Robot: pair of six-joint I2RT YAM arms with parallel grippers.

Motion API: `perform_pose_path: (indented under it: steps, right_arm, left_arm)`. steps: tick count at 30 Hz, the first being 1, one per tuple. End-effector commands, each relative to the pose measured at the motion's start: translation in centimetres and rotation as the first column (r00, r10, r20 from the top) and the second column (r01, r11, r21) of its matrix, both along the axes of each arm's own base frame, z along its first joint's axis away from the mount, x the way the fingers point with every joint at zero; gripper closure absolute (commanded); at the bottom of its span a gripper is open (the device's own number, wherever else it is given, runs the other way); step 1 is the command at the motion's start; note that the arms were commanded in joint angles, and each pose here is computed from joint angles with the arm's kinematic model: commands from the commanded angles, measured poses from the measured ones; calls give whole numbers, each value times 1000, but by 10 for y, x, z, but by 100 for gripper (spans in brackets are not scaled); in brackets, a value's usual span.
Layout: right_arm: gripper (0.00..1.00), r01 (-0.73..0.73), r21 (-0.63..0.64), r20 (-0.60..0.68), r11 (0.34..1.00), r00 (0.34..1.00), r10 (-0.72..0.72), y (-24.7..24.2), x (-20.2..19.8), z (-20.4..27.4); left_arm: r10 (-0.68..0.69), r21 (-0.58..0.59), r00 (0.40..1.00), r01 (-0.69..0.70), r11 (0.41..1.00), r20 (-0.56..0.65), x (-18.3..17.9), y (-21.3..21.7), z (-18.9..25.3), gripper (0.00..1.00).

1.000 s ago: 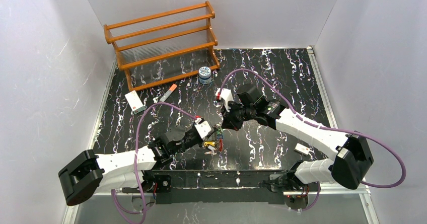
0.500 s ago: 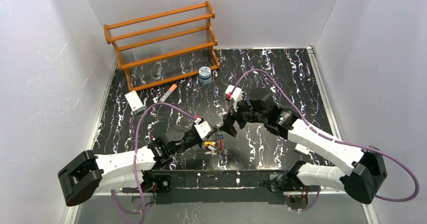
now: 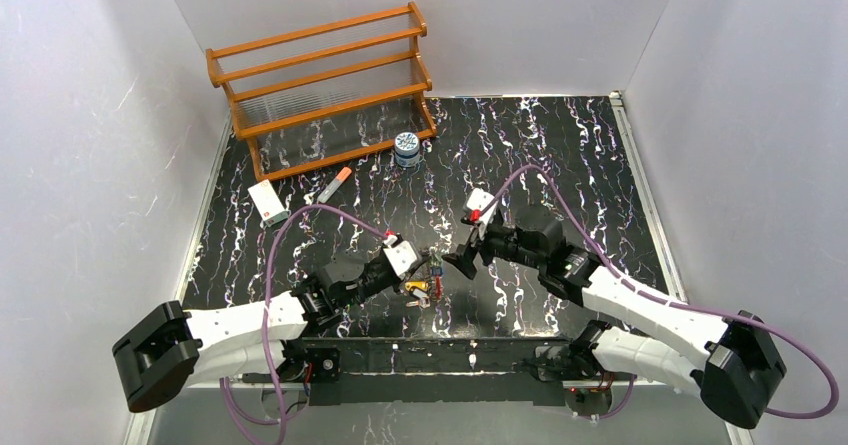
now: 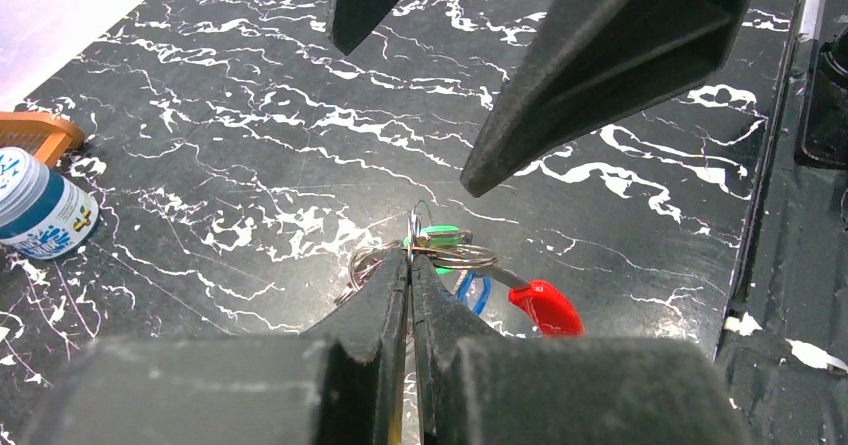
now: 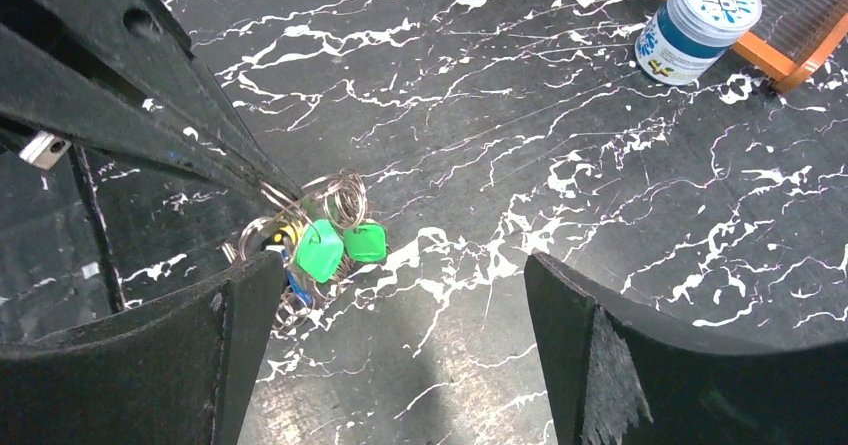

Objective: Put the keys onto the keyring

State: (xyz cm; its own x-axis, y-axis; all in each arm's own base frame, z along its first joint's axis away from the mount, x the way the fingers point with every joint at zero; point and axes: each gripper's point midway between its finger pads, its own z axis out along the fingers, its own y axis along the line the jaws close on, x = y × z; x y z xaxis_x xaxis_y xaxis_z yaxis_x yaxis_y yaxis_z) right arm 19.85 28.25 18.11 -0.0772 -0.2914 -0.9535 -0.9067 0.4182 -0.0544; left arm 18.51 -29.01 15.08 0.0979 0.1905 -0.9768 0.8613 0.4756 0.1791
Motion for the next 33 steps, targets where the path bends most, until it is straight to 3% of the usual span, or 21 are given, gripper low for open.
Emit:
perform_pose_path:
  steps: [1, 8, 16, 25, 33]
  right_arm:
    - [1, -25, 135, 178, 991, 984, 1, 6, 6, 36]
    - [1, -66, 190, 200, 980, 979, 27, 11, 1, 38]
    - [2, -327, 106, 345, 939, 898, 273, 22, -32, 29]
    - [26, -380, 22, 381, 925, 858, 344, 23, -36, 16]
    - [38, -412, 1, 374, 911, 845, 382, 30, -36, 12]
  left_arm:
    - [9, -30, 1000, -9, 1000, 19, -1, 4, 7, 100]
    - [-1, -30, 1000, 2, 1000, 22, -3, 5, 7, 100]
    - [-13, -25, 1000, 13, 1000, 12, -5, 3, 4, 100]
    - [-24, -22, 1000, 24, 999, 17, -5, 1, 5, 100]
    - [-39, -21, 999, 39, 999, 18, -7, -2, 5, 100]
